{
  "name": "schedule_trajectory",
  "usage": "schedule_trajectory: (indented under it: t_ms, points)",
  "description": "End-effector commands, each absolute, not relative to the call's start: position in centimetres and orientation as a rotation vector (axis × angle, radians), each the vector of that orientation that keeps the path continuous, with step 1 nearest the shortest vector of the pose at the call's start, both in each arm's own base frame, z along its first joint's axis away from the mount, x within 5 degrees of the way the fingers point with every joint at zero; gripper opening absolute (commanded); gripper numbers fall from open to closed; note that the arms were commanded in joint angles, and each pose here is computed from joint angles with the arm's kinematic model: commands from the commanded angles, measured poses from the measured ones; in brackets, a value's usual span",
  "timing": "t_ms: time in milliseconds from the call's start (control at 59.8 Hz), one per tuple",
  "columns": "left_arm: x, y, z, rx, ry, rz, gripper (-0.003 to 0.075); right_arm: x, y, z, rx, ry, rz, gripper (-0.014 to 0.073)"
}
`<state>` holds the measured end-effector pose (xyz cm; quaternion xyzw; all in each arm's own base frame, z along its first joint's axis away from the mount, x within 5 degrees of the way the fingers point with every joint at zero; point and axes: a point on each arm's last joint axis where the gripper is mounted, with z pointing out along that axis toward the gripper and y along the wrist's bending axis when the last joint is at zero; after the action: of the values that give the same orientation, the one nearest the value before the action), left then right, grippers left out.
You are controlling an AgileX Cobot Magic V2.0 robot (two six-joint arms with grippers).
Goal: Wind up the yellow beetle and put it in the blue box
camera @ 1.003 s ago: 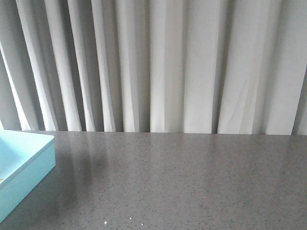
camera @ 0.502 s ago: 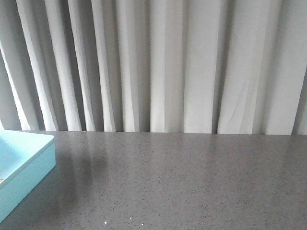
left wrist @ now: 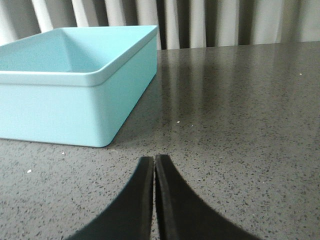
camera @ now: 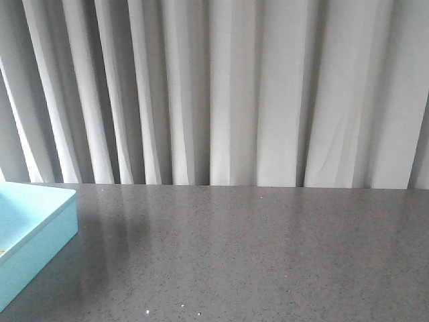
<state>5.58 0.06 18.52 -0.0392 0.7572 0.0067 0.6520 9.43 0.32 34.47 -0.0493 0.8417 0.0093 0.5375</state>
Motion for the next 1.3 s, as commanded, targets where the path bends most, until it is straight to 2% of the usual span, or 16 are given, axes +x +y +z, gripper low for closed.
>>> schedule_trajectory:
  t_ms: [0,217,1287]
  points:
    - [5.58,0.47,19.51,-0.169,1.643,0.004,-0.0006,9.64,0.19,35.83,-0.096,1.921,0.008,-0.0001]
    - [5.59,0.58,19.85,-0.193,1.603,-0.004,-0.0006,9.64,0.19,35.83,-0.096,1.921,0.008,-0.0001]
    - [5.60,0.34,19.82,-0.159,1.610,-0.037,-0.0006,9.64,0.19,35.83,-0.096,1.921,0.007,-0.0001]
